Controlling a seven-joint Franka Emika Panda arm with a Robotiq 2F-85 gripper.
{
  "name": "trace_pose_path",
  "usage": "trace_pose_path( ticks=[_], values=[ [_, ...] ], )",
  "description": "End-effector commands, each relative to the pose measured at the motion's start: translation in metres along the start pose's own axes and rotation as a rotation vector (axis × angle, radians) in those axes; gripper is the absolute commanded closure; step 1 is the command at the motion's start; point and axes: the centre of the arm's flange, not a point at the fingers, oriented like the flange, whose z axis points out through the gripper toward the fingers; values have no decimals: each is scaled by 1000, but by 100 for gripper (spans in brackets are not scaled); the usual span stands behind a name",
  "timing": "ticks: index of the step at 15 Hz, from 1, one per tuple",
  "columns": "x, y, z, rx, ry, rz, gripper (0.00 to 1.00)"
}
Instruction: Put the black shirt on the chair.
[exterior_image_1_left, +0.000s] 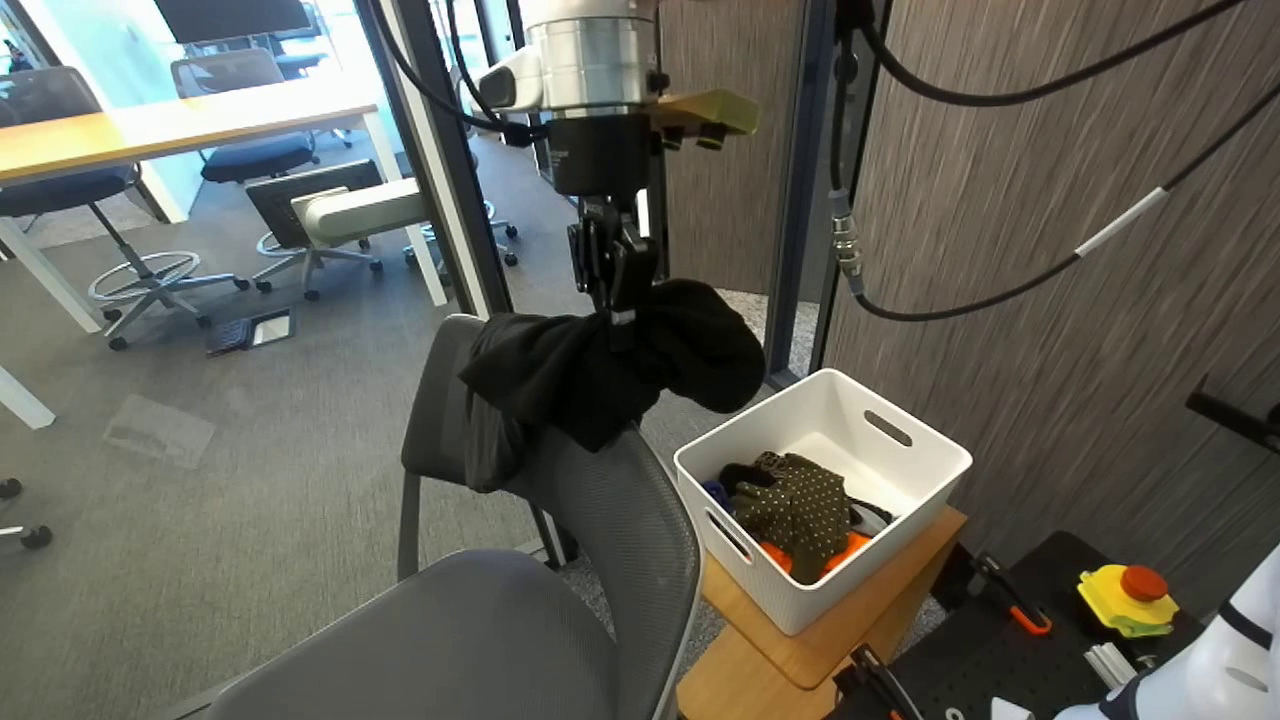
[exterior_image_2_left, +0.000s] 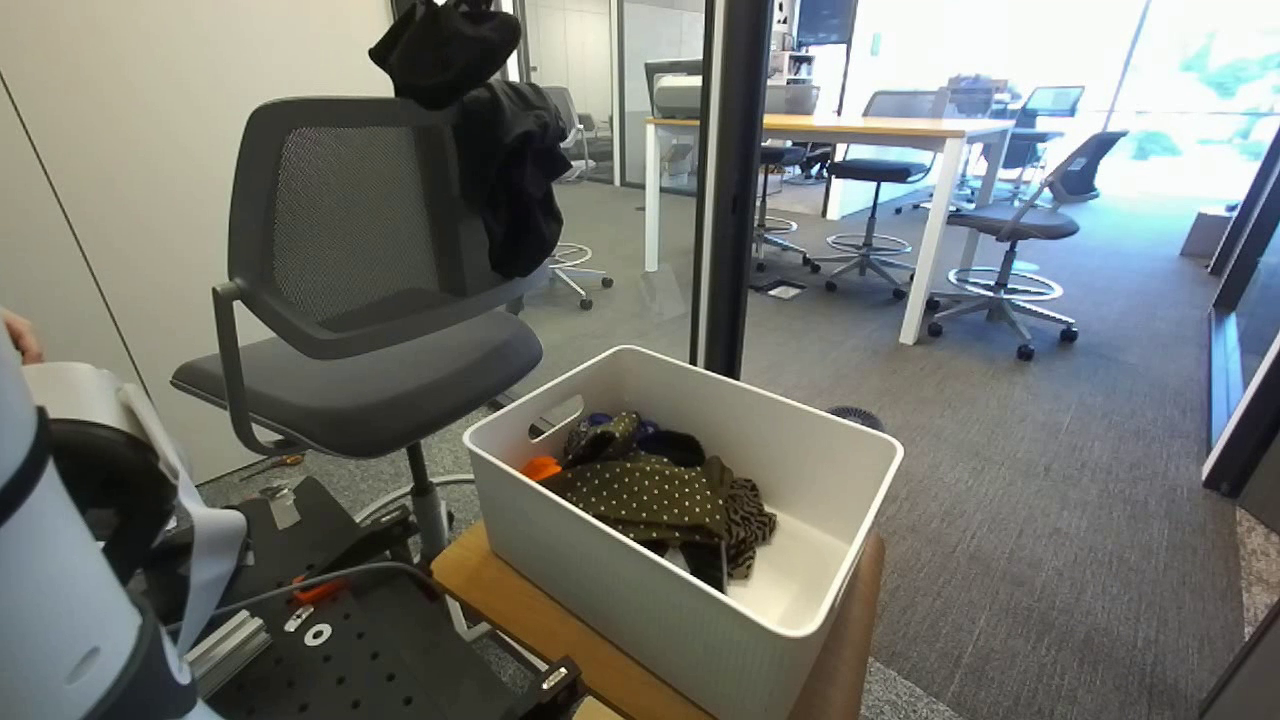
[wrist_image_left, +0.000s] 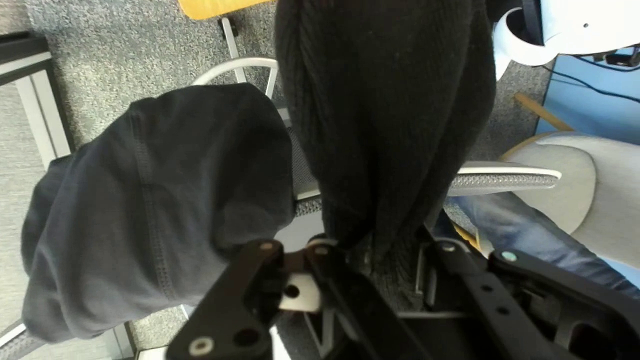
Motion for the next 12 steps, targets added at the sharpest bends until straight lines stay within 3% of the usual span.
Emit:
trace_pose_path(
  ticks=[1, 6, 12],
  values=[
    [-3, 6, -3, 69, 74, 5, 93],
    [2, 5, 5, 122, 130, 19, 93],
    [1, 7, 14, 136, 128, 10, 91]
  ],
)
